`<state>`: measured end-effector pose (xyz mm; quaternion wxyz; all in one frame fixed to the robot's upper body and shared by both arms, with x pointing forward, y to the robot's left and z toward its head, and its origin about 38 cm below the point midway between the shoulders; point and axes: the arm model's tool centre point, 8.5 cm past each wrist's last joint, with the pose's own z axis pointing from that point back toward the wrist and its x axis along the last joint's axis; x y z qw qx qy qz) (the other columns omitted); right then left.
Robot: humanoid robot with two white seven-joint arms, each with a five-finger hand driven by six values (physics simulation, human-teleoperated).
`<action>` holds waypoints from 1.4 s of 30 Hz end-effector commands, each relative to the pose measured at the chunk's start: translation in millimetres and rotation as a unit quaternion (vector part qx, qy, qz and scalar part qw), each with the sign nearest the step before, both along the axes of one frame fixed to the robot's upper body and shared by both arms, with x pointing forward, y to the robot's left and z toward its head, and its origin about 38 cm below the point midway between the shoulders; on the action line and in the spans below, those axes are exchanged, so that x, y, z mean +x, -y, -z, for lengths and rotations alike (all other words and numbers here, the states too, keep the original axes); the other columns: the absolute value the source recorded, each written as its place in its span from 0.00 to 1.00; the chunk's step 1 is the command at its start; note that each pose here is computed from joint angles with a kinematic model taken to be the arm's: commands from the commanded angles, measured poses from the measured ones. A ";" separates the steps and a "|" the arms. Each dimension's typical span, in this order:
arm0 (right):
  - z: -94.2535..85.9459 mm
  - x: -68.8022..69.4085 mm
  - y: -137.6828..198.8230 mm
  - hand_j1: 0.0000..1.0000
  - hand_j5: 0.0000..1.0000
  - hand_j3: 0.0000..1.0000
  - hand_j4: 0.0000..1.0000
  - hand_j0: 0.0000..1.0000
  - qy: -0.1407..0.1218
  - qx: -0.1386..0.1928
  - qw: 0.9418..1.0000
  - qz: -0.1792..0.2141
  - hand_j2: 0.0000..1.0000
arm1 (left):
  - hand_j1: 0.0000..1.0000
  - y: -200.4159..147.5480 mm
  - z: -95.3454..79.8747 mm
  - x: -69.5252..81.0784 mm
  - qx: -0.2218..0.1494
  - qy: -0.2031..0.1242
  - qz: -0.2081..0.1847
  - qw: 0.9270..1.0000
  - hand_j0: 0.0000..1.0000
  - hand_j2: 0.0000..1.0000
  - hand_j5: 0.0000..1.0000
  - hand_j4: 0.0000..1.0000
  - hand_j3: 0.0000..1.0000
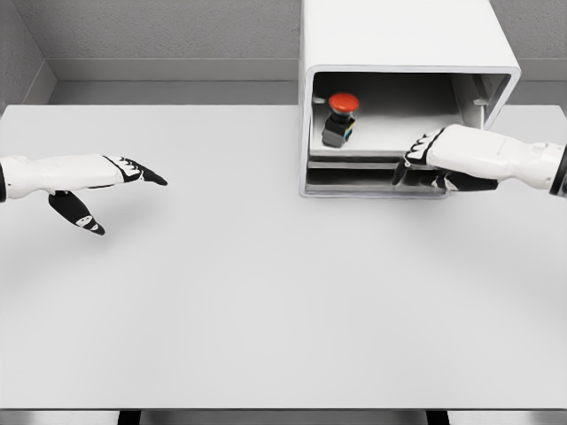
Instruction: Slide open multi-storey tabletop storage cabinets and put open load switch and slide close multi-storey tabletop storage cabinets
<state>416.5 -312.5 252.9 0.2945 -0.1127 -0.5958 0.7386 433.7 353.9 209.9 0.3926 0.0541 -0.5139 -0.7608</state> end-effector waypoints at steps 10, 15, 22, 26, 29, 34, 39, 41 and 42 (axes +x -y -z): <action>3.0 12.7 -6.9 0.60 0.60 0.60 0.60 0.60 -0.006 0.015 1.000 0.004 0.60 | 1.00 0.1 -0.6 0.3 -0.003 -0.001 -0.002 1.000 1.00 1.00 1.00 1.00 1.00; 4.1 23.3 -13.4 0.60 0.60 0.60 0.60 0.60 -0.007 0.014 1.000 0.005 0.60 | 1.00 -1.0 -0.7 0.3 -0.003 -0.001 -0.003 1.000 1.00 1.00 1.00 1.00 1.00; -3.9 25.2 -10.9 0.60 0.60 0.60 0.60 0.60 0.002 0.012 1.000 0.007 0.60 | 1.00 -1.0 -0.7 0.3 -0.003 -0.001 -0.003 1.000 1.00 1.00 1.00 1.00 1.00; -6.1 26.2 -12.8 0.60 0.60 0.60 0.60 0.60 0.005 0.013 1.000 0.005 0.60 | 1.00 -1.4 -0.5 0.4 -0.003 -0.001 -0.004 1.000 1.00 1.00 1.00 1.00 1.00; -9.3 27.0 -12.2 0.61 0.61 0.61 0.61 0.61 0.008 0.013 1.000 0.005 0.61 | 1.00 -1.4 -0.5 0.4 -0.003 -0.001 -0.004 1.000 1.00 1.00 1.00 1.00 1.00; -53.3 -18.3 17.5 0.64 0.64 0.64 0.64 0.64 0.060 0.014 0.998 0.003 0.64 | 1.00 -8.6 14.9 5.9 -0.009 -0.016 -0.026 0.999 1.00 1.00 1.00 1.00 1.00; -46.7 -57.0 41.0 1.00 1.00 1.00 1.00 1.00 0.057 -0.001 0.998 0.020 1.00 | 1.00 -9.0 18.9 5.7 -0.008 -0.021 -0.028 0.999 1.00 1.00 1.00 1.00 1.00; -5.7 -67.2 35.7 1.00 1.00 1.00 1.00 1.00 -0.003 -0.011 1.000 0.010 1.00 | 1.00 -10.1 18.9 5.6 -0.008 -0.021 -0.029 0.999 1.00 1.00 1.00 1.00 1.00; 7.1 -69.6 30.1 1.00 1.00 1.00 1.00 1.00 -0.022 -0.022 1.000 -0.001 1.00 | 1.00 -10.8 19.3 5.2 -0.007 -0.021 -0.030 0.999 1.00 1.00 1.00 1.00 1.00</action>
